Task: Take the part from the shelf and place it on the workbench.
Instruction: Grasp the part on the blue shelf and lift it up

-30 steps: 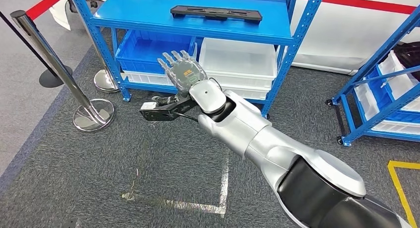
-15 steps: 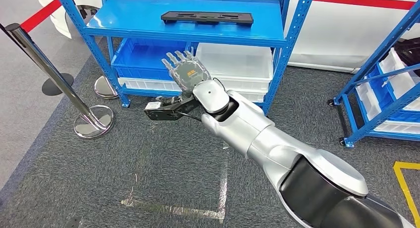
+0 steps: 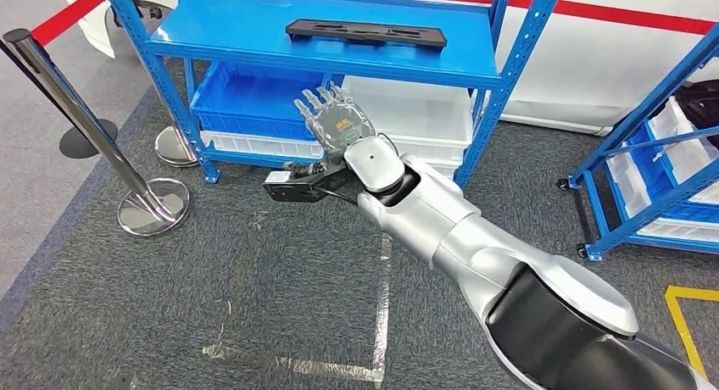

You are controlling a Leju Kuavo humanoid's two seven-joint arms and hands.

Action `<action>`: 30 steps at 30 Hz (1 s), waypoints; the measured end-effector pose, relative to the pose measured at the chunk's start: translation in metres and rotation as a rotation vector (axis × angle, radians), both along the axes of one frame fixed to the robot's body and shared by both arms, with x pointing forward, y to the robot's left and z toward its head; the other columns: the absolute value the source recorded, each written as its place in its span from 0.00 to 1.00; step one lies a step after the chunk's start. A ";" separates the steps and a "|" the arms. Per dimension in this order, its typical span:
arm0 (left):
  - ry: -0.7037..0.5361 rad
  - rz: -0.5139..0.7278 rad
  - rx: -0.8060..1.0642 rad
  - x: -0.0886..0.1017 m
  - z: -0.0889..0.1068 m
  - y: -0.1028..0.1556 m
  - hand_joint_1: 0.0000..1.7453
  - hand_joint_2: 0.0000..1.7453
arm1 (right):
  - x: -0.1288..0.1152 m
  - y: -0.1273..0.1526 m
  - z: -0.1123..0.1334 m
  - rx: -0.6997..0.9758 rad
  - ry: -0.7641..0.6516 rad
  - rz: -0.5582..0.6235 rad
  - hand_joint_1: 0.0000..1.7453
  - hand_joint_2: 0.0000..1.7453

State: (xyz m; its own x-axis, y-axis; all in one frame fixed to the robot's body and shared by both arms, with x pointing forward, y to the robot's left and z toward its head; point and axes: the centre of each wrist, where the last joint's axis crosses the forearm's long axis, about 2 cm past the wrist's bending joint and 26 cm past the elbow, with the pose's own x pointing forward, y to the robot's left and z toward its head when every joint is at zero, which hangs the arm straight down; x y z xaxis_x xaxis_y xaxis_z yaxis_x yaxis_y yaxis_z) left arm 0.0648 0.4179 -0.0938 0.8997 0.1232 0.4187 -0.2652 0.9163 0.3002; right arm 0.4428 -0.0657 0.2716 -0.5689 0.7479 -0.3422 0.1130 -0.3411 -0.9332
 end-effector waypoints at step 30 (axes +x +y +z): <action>0.001 -0.035 0.024 -0.001 0.000 0.002 0.00 0.00 | 0.004 -0.010 -0.005 -0.027 0.002 -0.028 0.00 0.00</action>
